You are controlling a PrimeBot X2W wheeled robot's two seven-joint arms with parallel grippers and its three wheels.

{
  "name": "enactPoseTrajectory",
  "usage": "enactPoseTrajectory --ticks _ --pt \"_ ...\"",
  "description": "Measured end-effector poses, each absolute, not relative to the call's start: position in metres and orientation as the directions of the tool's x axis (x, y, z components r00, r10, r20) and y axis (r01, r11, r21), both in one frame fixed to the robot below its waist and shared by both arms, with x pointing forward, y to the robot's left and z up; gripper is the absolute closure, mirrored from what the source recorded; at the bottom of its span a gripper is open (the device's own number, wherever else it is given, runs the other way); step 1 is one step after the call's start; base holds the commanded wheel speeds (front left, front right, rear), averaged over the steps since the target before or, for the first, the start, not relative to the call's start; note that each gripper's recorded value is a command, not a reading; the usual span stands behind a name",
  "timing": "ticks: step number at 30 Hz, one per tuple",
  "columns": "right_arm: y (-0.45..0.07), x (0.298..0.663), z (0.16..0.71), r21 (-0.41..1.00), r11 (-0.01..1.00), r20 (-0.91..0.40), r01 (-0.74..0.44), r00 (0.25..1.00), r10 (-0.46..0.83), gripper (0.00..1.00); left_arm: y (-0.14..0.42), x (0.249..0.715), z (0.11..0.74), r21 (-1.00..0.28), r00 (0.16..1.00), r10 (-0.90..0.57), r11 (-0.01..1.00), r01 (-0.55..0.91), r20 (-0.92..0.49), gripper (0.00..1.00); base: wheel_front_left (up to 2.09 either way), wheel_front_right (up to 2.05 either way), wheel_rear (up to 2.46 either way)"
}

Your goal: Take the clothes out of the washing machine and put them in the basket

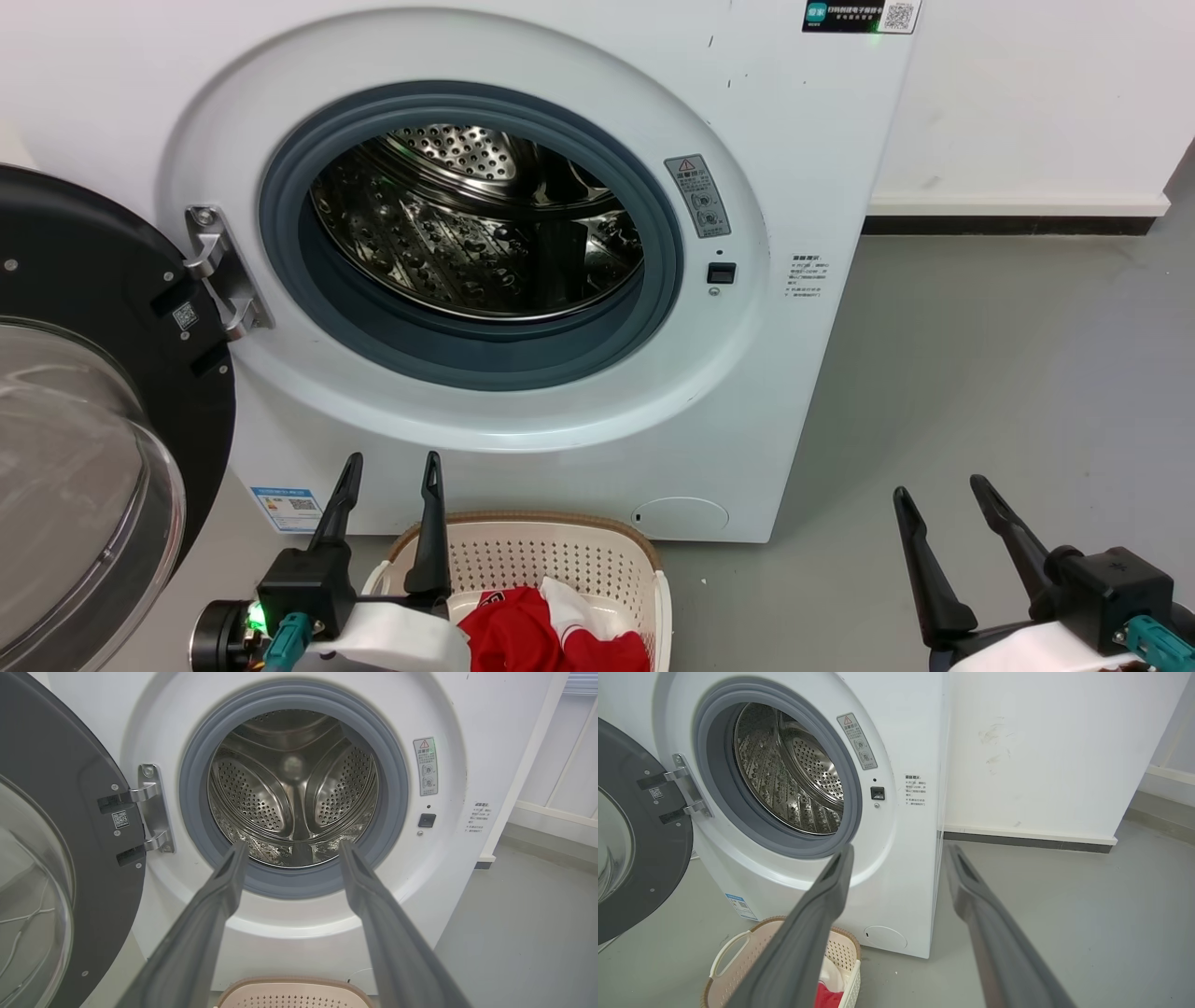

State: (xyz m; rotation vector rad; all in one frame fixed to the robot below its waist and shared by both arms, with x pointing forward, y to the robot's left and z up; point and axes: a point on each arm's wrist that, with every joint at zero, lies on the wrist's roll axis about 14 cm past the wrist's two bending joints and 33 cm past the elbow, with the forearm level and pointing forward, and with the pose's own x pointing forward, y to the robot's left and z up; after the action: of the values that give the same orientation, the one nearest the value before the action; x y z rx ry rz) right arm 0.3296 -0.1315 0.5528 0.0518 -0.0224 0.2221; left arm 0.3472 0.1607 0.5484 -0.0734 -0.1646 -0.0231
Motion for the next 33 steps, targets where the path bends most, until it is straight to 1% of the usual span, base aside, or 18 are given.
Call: enactPoseTrajectory --ticks 15,16,20,33 --pt "-0.133 0.330 0.548 0.063 0.975 0.013 -0.215 0.977 0.215 0.00 0.158 0.351 0.542 -0.066 0.991 -0.028 0.997 0.037 0.133 0.00 0.00 0.00 0.00" --pt "-0.133 0.330 0.547 0.065 0.974 0.013 -0.216 0.976 0.216 1.00 0.159 0.351 0.541 -0.065 0.991 -0.029 0.997 0.037 0.131 1.00 0.00 0.00 0.00" --pt "-0.133 0.329 0.535 0.074 0.974 -0.024 -0.213 0.976 0.215 1.00 0.158 0.348 0.527 -0.075 0.996 -0.025 0.997 0.032 0.086 1.00 0.00 0.00 0.00" --pt "-0.135 0.334 0.524 0.329 0.923 -0.031 -0.201 0.974 0.223 1.00 0.168 0.350 0.509 -0.318 1.000 -0.003 0.948 0.002 -0.003 1.00 0.00 0.00 0.00"
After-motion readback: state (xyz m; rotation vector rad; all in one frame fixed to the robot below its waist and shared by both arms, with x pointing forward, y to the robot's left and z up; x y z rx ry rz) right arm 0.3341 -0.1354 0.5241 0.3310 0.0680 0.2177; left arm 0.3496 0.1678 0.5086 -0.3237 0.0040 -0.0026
